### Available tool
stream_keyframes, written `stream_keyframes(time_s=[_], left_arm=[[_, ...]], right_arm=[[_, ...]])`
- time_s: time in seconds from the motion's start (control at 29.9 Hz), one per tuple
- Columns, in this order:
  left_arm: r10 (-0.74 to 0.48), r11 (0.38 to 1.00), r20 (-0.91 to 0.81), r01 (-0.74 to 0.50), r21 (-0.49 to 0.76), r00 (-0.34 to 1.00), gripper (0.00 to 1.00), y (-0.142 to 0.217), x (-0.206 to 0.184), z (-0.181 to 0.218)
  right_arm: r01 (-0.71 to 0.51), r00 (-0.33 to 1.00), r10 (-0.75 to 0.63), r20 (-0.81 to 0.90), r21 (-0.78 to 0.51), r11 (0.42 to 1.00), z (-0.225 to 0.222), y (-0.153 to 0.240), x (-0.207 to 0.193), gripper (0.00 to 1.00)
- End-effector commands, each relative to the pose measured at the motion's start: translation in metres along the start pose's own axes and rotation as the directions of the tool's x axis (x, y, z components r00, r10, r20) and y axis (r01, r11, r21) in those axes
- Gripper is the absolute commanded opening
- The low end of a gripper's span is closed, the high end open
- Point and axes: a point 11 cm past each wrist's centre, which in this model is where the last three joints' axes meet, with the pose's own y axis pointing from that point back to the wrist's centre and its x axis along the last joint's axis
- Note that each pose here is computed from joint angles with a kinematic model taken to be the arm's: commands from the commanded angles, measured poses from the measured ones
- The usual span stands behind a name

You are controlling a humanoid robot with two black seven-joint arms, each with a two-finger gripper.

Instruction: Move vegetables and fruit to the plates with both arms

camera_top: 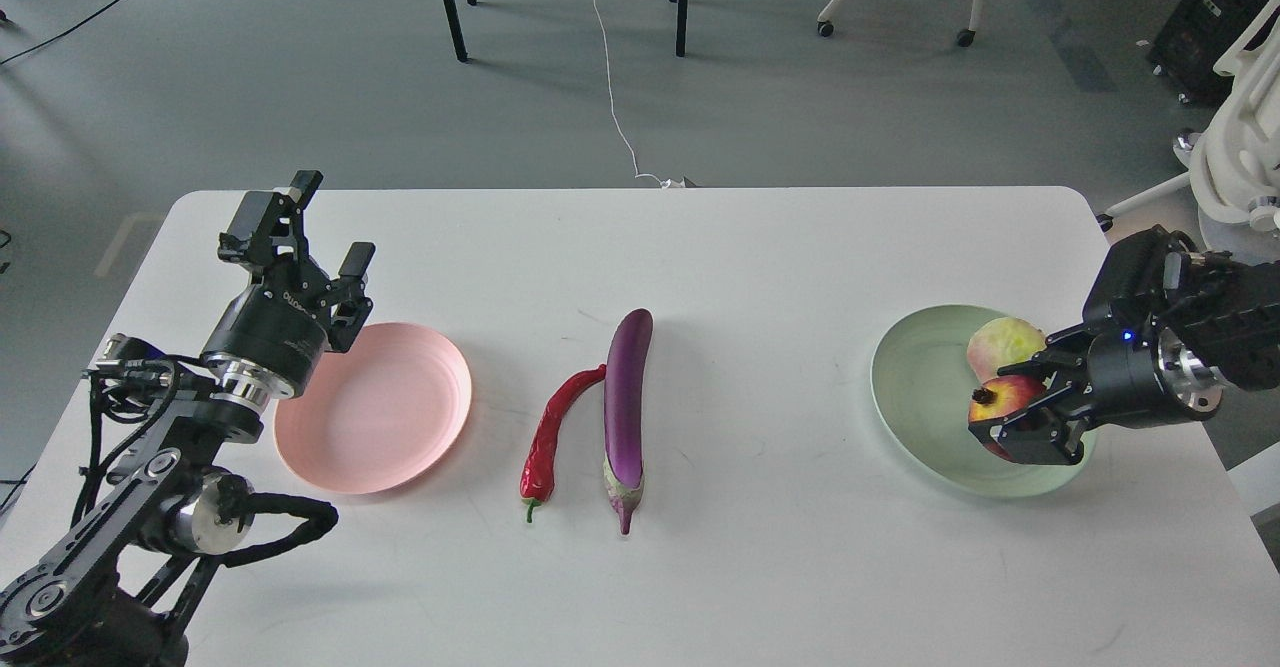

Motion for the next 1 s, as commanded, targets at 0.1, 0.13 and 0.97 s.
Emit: stream_keyframes(time_s=[0.1, 0.13, 0.97], left_arm=[[-0.005, 1.000, 0.004, 0.005, 0.001, 1.000, 0.98, 0.000, 0.000, 0.001], [-0.003, 1.000, 0.003, 0.003, 0.001, 1.000, 0.98, 0.000, 0.000, 0.000], [-0.016, 0.977, 0.013, 0.018, -0.212, 1.000, 0.98, 0.000, -0.001, 0.033]], right_arm=[[-0.019, 0.999, 0.019, 0.033, 0.000, 1.000, 0.002, -0.007, -0.006, 0.71], [-0.020, 0.999, 0.020, 0.036, 0.002, 1.000, 0.001, -0.008, -0.007, 0.72], [-0.739, 0.307, 0.476, 0.824, -0.109, 0.665, 0.005, 0.020, 0.111, 0.94]])
